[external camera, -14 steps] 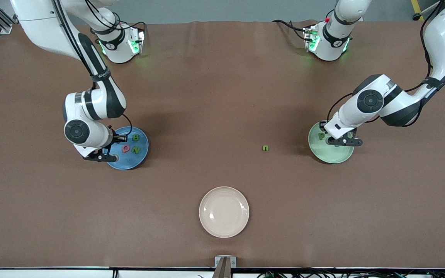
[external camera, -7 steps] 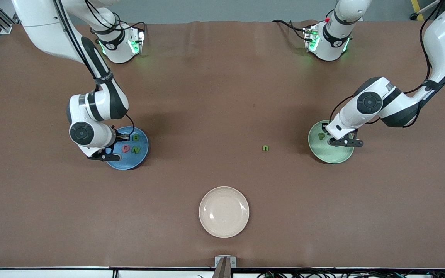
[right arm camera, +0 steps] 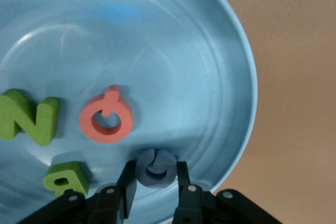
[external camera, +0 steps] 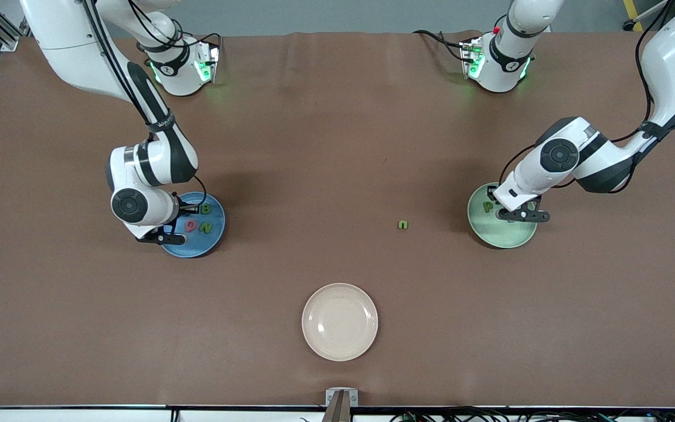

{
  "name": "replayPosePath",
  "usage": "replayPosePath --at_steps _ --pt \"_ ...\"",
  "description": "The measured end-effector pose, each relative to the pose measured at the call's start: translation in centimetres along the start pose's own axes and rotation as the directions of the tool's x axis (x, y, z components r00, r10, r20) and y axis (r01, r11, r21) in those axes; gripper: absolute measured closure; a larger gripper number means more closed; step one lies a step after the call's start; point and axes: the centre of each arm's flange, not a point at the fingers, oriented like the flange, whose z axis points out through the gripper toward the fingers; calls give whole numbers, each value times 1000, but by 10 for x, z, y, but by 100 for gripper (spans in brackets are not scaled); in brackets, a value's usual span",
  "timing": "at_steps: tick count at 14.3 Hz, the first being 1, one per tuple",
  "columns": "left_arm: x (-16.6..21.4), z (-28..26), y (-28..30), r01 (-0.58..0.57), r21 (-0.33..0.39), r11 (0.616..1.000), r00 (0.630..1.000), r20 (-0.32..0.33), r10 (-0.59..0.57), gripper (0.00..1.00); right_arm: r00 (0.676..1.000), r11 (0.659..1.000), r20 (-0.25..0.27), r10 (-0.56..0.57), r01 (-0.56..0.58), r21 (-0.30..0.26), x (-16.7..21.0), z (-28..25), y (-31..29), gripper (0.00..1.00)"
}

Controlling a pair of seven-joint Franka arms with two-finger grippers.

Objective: Sort uppercase to blue plate, lowercase to green plate
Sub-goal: 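Move the blue G and blue x to the blue and green plates, then grasp the green u with the left gripper while the right gripper withdraws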

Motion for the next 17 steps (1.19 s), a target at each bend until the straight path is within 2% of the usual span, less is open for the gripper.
replayPosePath --at_steps 2,5,6,7,11,15,17 --pt "1 -1 -1 -25 -2 1000 1000 -5 25 40 1000 1000 2 -1 1 -1 1 -2 -1 47" --pt "8 -14 1 -29 -9 1000 999 -36 29 8 998 1000 56 -1 2 -17 7 -31 -3 16" --pt "11 -21 4 -28 -11 1000 998 -50 27 1 997 1000 72 -1 3 -22 11 -49 -4 7" --pt "14 -27 8 -19 -13 1000 998 -63 18 0 997 1000 81 -2 4 -26 14 -68 -6 0" --pt "28 -49 59 37 -23 999 993 -114 -40 0 997 999 74 -10 12 -30 20 -142 -14 0" --pt "40 -71 134 77 -63 995 989 -123 -85 0 1000 1000 13 -11 11 -11 26 -190 -6 0" --pt "48 -73 167 91 -68 994 988 -120 -98 0 998 998 -17 -58 58 5 29 -208 17 0"
